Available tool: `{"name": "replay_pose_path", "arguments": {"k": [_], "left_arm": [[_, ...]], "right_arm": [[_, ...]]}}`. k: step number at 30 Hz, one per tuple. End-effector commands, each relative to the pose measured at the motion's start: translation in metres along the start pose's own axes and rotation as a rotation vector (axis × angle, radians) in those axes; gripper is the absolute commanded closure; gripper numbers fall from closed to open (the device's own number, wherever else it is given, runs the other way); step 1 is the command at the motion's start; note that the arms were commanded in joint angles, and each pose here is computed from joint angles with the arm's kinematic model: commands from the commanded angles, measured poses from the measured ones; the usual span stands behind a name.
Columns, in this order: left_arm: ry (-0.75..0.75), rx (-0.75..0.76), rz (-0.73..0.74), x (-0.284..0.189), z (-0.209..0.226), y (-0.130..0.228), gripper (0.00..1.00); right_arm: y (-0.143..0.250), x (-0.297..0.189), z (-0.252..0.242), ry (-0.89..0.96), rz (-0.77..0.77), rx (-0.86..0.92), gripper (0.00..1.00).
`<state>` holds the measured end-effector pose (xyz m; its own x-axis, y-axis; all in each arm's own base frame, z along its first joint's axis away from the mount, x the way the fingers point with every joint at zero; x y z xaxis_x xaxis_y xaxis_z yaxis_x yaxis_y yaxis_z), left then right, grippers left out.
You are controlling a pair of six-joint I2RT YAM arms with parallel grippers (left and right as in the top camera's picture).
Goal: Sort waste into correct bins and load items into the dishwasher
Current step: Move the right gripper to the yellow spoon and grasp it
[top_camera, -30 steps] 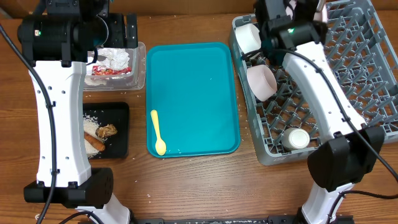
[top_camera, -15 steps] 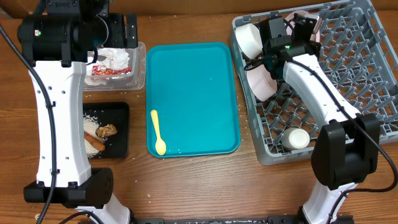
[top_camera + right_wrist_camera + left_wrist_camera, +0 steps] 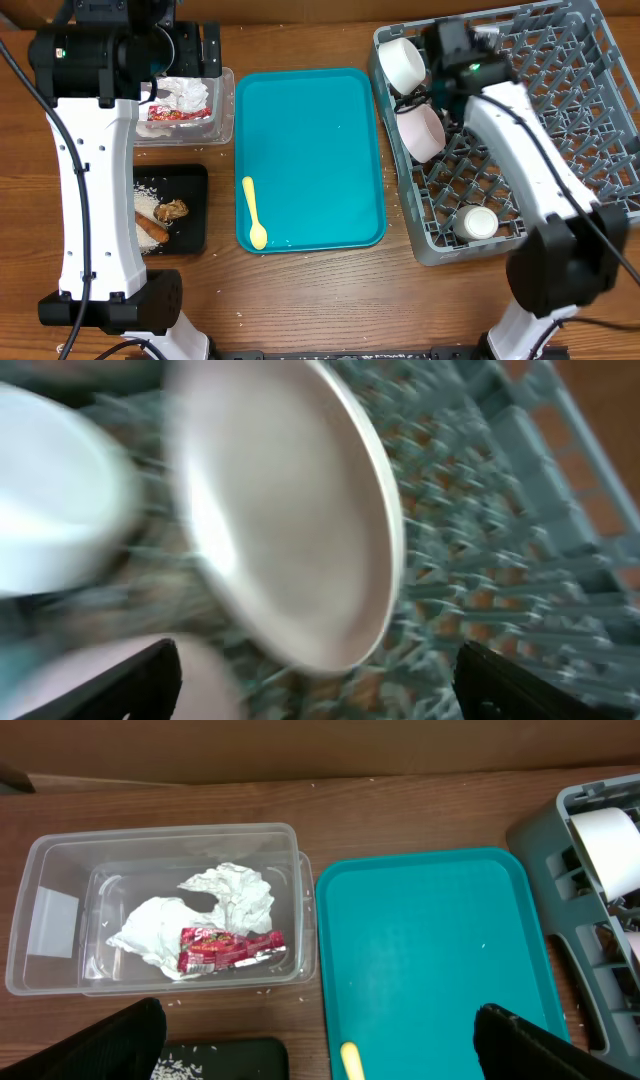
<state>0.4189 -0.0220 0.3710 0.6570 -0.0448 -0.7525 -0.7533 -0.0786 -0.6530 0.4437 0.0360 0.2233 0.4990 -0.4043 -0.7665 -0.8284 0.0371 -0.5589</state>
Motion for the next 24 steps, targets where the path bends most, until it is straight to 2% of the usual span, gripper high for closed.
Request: {"name": "replay_pose_path", "arguments": {"k": [1, 4, 8, 16, 24], "left_arm": [[-0.007, -0.003, 0.0, 0.001, 0.001, 0.0, 0.0], [-0.006, -0.003, 0.0, 0.001, 0.001, 0.0, 0.0], [-0.006, -0.003, 0.0, 0.001, 0.001, 0.0, 0.0], [-0.006, -0.003, 0.0, 0.001, 0.001, 0.0, 0.0], [-0.007, -0.003, 0.0, 0.001, 0.001, 0.0, 0.0]], "right_arm": [[-0.027, -0.1, 0.029, -0.426, -0.11, 0.023, 0.12], [-0.01, -0.134, 0.07, -0.672, -0.065, -0.044, 0.14], [0.026, -0.147, 0.134, -0.842, 0.023, -0.158, 0.19], [0.116, -0.124, 0.261, -0.911, 0.165, -0.289, 0.22], [0.186, -0.11, 0.333, -0.924, 0.225, -0.428, 0.25]]}}
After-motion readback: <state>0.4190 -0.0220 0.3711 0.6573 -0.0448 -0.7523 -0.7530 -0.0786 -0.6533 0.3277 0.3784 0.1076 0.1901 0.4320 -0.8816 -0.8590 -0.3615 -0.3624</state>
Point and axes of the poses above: each gripper's point midway between its finger pads, its own x axis out along the fingers, its own z axis along the line the jaws close on, y = z × x, the point moved 2 cm from there along -x, back along the fingers, and after that the axes turned 5 degrees about -x, right-handed, at the moved point
